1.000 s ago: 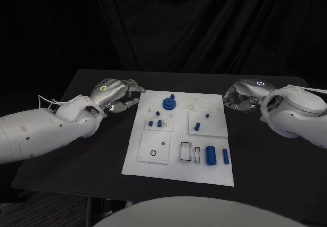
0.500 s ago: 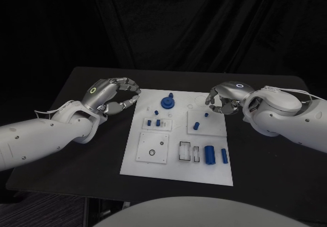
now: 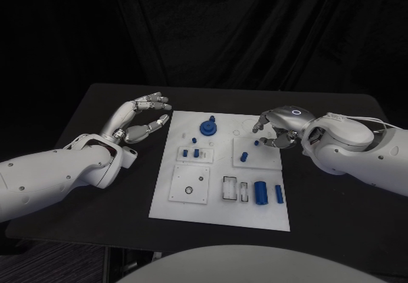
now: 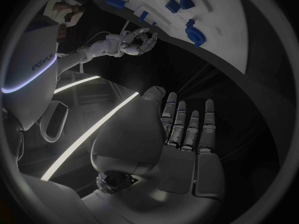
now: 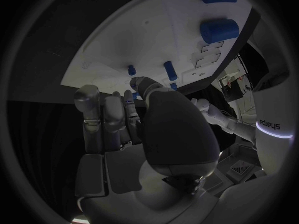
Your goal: Assemble the parts on the task board
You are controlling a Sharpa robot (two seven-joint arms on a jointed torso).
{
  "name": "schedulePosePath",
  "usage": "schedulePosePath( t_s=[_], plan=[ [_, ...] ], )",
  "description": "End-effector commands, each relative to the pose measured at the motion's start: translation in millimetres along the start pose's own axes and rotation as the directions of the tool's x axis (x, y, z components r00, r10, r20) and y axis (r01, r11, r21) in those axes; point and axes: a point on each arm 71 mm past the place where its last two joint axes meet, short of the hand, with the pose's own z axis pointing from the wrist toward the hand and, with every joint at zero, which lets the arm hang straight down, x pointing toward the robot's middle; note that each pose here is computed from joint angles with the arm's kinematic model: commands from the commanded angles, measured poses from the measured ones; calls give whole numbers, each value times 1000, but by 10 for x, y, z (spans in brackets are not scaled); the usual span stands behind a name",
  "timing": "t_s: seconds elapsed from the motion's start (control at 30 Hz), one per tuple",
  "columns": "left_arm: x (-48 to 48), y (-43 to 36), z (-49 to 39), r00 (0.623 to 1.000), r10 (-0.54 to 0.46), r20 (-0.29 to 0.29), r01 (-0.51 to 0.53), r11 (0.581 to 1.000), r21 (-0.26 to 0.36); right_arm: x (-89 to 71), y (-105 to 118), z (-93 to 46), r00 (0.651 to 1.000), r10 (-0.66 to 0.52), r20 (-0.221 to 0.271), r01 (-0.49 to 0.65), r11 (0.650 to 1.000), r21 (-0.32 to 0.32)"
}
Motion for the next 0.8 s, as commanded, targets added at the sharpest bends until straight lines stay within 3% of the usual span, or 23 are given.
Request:
schedulePosePath(
  t_s=[0.03, 0.63, 0.8],
  plan=[
    [19, -39, 0, 994, -110, -29, 111, 991, 78, -19, 29, -15, 999, -32, 40, 33, 999, -21],
    [136, 233, 55, 958, -220, -185, 212, 975, -61, 60, -11, 7, 999, -34, 37, 34, 999, -14],
    [140, 284, 78, 935, -308, -174, 294, 951, -97, 69, -16, 7, 998, -32, 47, 32, 999, -18]
  ],
)
